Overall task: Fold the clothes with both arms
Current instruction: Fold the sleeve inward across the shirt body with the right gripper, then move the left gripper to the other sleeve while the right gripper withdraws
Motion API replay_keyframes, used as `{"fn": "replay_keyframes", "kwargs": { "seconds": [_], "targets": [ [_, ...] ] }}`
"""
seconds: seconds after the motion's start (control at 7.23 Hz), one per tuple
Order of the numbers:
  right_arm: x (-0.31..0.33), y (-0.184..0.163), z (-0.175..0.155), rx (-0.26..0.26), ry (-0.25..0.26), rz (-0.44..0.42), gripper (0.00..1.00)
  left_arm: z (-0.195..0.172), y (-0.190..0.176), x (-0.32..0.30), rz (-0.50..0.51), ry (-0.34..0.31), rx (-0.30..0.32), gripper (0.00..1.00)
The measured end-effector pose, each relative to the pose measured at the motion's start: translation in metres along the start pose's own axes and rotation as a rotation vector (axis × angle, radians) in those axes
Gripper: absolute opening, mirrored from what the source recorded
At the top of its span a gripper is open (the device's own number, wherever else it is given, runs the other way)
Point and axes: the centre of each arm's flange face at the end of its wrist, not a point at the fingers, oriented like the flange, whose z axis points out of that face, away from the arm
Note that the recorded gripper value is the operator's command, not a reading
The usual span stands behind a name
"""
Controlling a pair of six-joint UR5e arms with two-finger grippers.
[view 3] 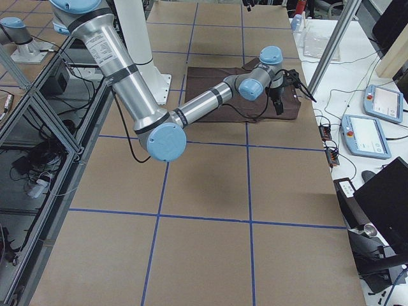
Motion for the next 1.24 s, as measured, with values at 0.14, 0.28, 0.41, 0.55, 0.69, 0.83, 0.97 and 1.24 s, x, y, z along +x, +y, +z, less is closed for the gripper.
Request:
{"fn": "replay_keyframes", "kwargs": {
  "seconds": [0.14, 0.28, 0.41, 0.55, 0.69, 0.83, 0.97, 1.24],
  "targets": [
    [0.036, 0.009, -0.014, -0.019, -0.007, -0.034, 1.0, 0.037, -0.008, 0.023, -0.082, 0.001, -0.013, 0.59],
    [0.057, 0.017, -0.02, -0.03, -0.012, -0.047, 1.0, 0.075, -0.012, 0.046, -0.147, -0.015, -0.021, 0.55],
    [0.065, 0.022, -0.021, -0.034, -0.012, -0.051, 1.0, 0.11, -0.013, 0.065, -0.196, -0.043, -0.011, 0.53],
    [0.069, 0.023, -0.021, -0.035, -0.01, -0.052, 1.0, 0.145, -0.01, 0.082, -0.236, -0.066, 0.005, 0.52],
    [0.071, 0.024, -0.021, -0.036, -0.009, -0.051, 1.0, 0.175, -0.002, 0.093, -0.265, -0.079, 0.026, 0.49],
    [0.072, 0.024, -0.02, -0.036, -0.007, -0.051, 1.0, 0.198, 0.005, 0.103, -0.29, -0.087, 0.041, 0.49],
    [0.072, 0.024, -0.02, -0.037, -0.005, -0.05, 1.0, 0.214, 0.009, 0.11, -0.305, -0.097, 0.047, 0.49],
    [0.073, 0.024, -0.02, -0.037, -0.004, -0.05, 1.0, 0.229, 0.018, 0.118, -0.312, -0.107, 0.043, 0.48]
  ]
}}
